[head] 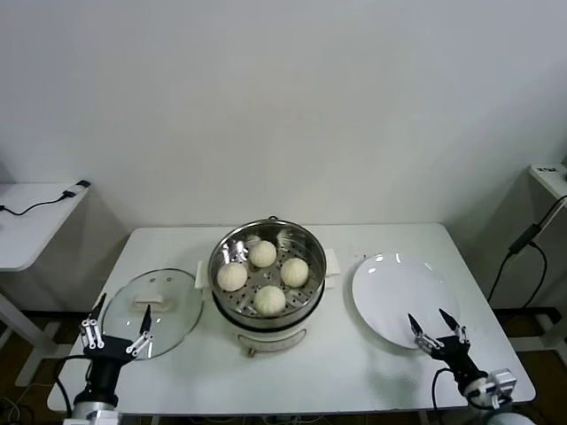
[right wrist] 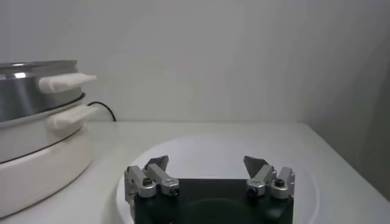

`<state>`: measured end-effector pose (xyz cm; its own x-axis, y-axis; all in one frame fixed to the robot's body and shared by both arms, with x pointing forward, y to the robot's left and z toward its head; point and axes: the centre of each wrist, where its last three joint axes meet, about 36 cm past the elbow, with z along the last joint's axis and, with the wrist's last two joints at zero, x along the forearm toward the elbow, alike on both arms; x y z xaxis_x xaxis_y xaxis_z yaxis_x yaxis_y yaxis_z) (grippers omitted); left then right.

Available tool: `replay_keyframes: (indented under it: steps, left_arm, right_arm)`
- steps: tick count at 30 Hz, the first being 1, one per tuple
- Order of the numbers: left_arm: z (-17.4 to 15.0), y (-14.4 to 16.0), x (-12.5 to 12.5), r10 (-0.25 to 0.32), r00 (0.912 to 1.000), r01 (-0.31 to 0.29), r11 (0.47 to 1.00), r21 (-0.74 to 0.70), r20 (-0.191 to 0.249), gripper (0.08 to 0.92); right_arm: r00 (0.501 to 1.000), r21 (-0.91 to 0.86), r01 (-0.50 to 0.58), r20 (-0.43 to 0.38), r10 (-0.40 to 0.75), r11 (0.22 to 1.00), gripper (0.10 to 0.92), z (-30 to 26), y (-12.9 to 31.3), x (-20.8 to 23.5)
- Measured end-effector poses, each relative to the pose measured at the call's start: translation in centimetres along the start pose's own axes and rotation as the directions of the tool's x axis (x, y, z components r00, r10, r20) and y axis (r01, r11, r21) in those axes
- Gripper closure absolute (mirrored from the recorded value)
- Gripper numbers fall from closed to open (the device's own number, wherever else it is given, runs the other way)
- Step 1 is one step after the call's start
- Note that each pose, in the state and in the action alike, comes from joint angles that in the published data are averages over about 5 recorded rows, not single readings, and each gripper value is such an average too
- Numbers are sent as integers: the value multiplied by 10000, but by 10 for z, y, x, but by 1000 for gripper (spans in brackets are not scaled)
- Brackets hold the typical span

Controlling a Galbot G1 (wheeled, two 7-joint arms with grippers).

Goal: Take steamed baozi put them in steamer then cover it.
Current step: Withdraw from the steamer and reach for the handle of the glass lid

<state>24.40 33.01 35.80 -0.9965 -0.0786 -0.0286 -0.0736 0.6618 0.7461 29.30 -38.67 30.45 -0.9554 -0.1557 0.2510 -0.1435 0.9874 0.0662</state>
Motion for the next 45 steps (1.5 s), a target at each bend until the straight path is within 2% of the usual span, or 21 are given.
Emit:
replay_keyframes:
  steps: [3, 7, 16, 29, 36, 45]
  left_arm:
    - [14, -3, 0, 180, 9998, -197, 9863, -1635, -119, 177]
    - [29, -10, -5, 267, 9992, -349, 9428, -3316, -294, 177]
    - [62, -31, -28, 145, 9987, -384, 8482, -5283, -493, 177]
    - [100, -60, -69, 32, 9967, -545, 7675, -6387, -813, 177]
    - [111, -64, -92, -44, 9957, -585, 7473, -6619, -929, 177]
    - [116, -68, -121, -59, 9966, -507, 7392, -6716, -817, 193]
  right_arm:
    - [9999, -163, -141, 20, 141, 9998, 200, 5, 6, 7]
    - [9996, -314, -254, 109, 257, 9992, 200, 6, 14, 14]
    - [9980, -532, -509, 351, 528, 9973, 200, 1, 25, 22]
    - [9953, -787, -699, 618, 749, 9944, 200, -8, 37, 29]
    - [9937, -860, -842, 663, 900, 9927, 200, -7, 36, 35]
    - [9916, -899, -1047, 664, 1109, 9904, 200, -5, 35, 42]
